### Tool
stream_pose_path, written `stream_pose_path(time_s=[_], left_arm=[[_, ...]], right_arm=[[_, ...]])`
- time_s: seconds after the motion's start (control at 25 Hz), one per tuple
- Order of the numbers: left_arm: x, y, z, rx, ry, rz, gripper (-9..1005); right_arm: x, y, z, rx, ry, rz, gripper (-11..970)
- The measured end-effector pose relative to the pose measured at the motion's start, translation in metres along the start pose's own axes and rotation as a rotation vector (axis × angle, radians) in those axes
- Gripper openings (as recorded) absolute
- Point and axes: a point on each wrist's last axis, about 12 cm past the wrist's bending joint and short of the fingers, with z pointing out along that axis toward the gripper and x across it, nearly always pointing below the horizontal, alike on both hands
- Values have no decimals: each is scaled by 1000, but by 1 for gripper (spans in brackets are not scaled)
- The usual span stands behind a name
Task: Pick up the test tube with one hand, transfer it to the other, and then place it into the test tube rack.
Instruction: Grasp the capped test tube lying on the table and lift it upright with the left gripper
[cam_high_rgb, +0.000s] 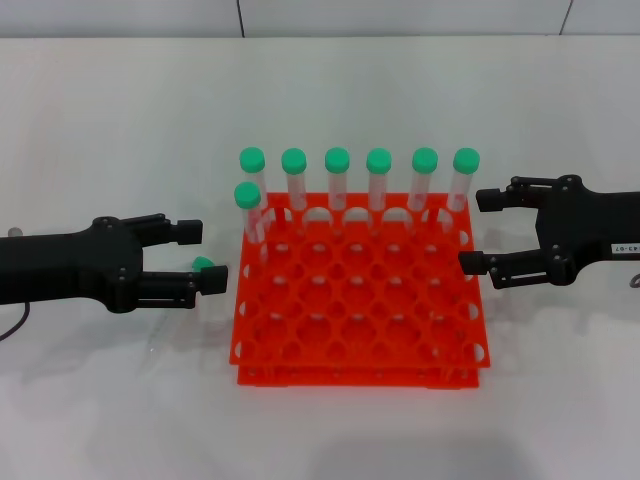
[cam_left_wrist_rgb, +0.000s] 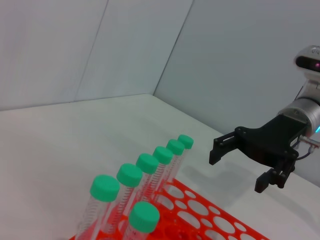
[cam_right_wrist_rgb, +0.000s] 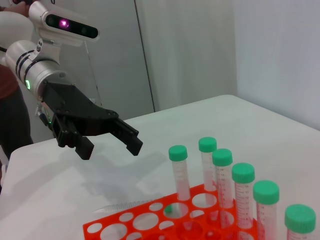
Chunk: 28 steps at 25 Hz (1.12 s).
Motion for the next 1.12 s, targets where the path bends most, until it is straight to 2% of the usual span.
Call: stream_pose_path(time_s=[0.32, 0.6, 1.12], left_arm=[[-1, 1, 0, 0, 3, -8, 894], [-12, 6, -6, -7, 57, -73, 893], [-45, 24, 0, -70, 348, -300, 894]], right_arm=[[0, 0, 0, -1, -2, 0, 844], [-1, 0, 0, -1, -10, 1, 844], [-4, 0, 0, 2, -38, 3, 843]])
